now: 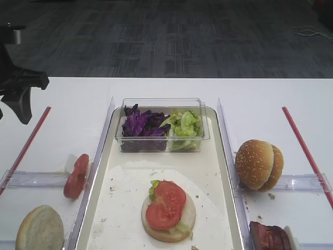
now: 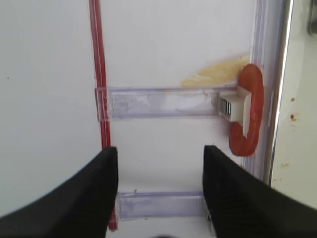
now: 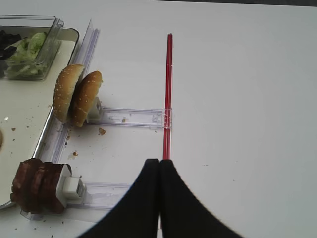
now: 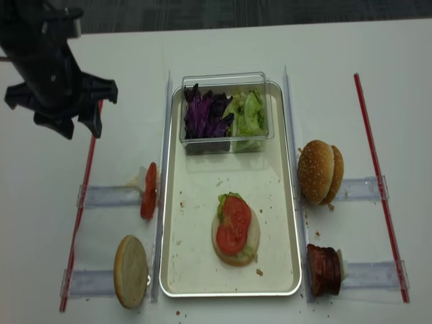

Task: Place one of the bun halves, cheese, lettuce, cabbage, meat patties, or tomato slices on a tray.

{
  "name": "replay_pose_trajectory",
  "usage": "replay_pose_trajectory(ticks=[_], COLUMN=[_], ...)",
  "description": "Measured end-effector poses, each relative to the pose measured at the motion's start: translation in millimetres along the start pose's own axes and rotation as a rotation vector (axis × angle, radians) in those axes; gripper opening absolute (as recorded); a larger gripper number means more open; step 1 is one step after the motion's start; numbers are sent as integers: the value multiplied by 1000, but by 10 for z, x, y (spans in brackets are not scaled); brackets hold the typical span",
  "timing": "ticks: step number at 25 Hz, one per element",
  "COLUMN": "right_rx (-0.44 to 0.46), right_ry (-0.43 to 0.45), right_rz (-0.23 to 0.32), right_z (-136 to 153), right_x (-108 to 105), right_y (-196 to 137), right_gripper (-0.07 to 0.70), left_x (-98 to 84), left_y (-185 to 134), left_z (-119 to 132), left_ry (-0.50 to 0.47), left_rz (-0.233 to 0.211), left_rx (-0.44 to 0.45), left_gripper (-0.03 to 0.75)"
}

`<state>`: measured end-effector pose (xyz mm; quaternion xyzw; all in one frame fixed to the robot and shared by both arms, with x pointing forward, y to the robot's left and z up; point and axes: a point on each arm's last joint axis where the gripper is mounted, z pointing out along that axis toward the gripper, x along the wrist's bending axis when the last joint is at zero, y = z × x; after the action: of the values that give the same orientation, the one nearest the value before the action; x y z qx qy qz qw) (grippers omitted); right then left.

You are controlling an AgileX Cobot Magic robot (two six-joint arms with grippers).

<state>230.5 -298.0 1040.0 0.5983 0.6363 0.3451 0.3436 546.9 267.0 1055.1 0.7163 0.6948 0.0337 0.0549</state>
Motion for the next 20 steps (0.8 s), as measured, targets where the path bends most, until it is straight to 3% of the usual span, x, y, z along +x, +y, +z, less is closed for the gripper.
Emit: replay_pose_trajectory(ticks=[14,20], right_rx=[0,0], right_ry=[0,0], right_rz=[0,-4], right_z=[0,0], right_x=[0,0], right_y=[0,0], right_gripper=[63,63], left_x=[81,117], left_y=[-1129,-1625], left_z=[-302,-396], left_ry=[-5,-11], left_rz=[19,21], left_rx=[-76,-169], left_gripper=[362,362])
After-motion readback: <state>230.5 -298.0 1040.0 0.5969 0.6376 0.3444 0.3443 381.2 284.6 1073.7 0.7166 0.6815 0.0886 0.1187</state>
